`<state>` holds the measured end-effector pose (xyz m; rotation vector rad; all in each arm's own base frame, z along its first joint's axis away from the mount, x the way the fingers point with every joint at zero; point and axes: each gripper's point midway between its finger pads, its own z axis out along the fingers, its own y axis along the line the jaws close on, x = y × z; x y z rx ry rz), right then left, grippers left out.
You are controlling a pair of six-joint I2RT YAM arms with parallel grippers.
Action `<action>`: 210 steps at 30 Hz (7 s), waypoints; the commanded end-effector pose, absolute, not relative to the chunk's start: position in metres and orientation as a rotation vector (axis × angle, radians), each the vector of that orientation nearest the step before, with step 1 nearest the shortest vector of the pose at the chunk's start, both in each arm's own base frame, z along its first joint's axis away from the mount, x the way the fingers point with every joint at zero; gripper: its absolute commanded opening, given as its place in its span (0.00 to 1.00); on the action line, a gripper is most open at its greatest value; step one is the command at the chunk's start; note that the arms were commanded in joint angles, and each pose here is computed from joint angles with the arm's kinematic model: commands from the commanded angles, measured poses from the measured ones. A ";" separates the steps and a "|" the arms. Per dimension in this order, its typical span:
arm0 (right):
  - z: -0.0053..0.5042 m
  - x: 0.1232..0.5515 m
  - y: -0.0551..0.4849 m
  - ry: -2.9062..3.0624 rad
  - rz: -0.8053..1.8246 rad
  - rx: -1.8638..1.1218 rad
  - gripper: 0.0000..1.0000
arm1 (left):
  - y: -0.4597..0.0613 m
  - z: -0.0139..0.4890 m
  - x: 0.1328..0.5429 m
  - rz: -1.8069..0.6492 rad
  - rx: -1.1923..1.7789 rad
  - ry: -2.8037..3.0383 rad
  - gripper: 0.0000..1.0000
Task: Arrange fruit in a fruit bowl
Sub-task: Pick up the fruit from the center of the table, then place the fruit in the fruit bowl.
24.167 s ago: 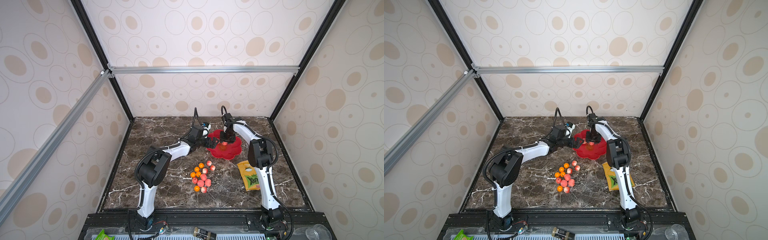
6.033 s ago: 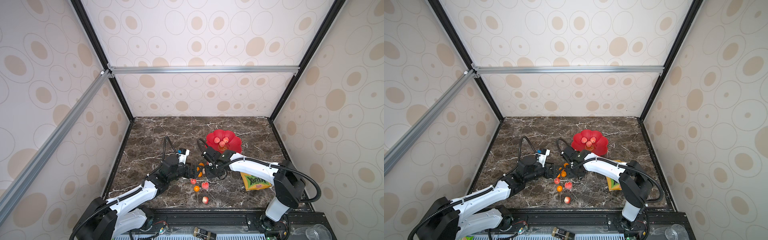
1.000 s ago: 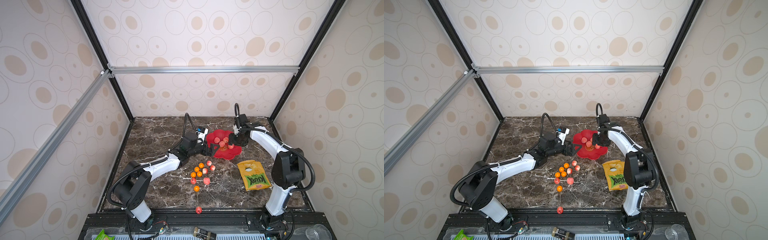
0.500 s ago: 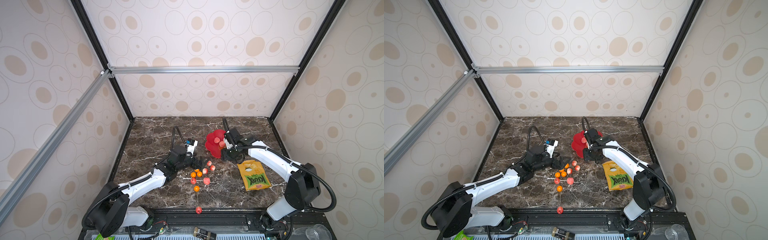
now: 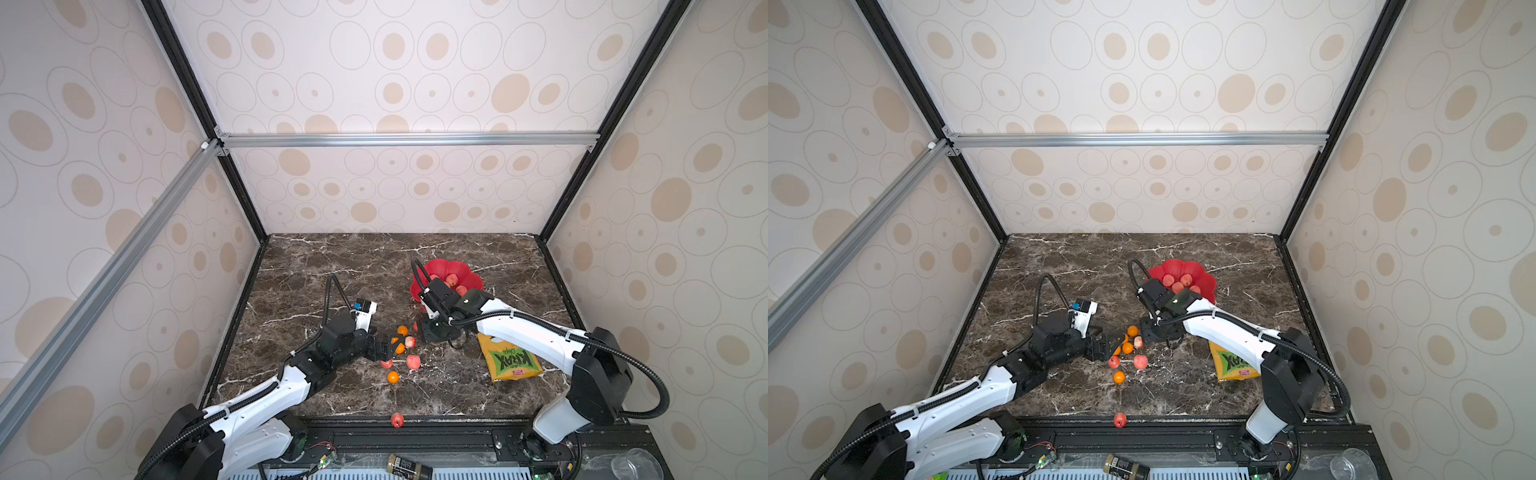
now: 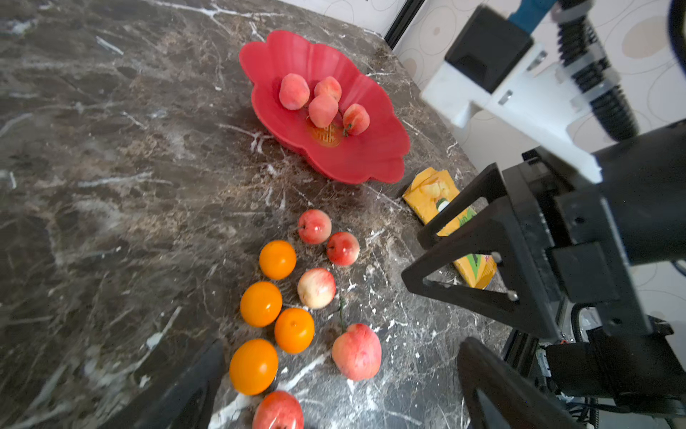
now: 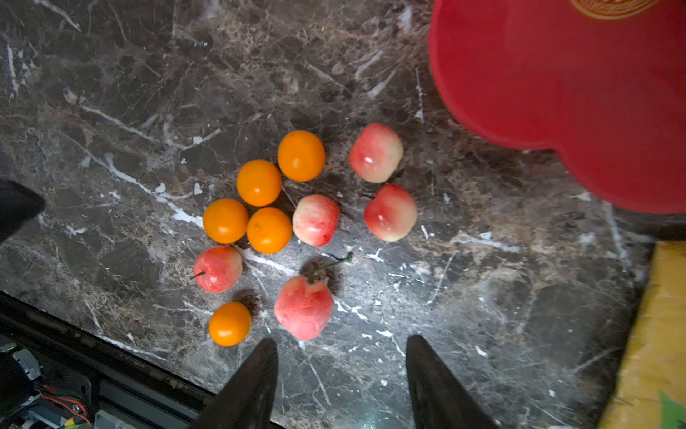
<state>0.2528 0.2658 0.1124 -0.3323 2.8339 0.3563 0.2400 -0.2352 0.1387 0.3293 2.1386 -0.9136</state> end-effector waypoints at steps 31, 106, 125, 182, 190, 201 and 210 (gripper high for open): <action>0.051 0.221 0.293 2.977 0.244 -0.381 0.68 | -0.222 0.121 0.204 -1.037 0.282 2.132 0.99; 0.027 0.213 0.301 3.053 0.245 -0.418 0.45 | -0.230 0.126 0.211 -1.052 0.309 2.108 0.99; 0.055 0.214 0.292 2.995 0.259 -0.408 0.40 | -0.240 0.140 0.216 -1.071 0.353 2.074 0.99; 0.069 0.429 0.158 2.926 0.142 0.061 0.40 | -0.377 0.165 0.402 -1.002 0.498 1.952 0.99; 0.056 0.437 0.151 2.951 0.125 0.085 0.40 | -0.373 0.154 0.413 -0.971 0.493 1.978 0.99; 0.044 0.444 0.145 2.979 0.089 0.092 0.40 | -0.373 0.148 0.412 -0.963 0.494 1.992 0.99; 0.035 0.444 0.145 2.996 0.077 0.089 0.40 | -0.371 0.147 0.411 -0.962 0.494 1.994 0.99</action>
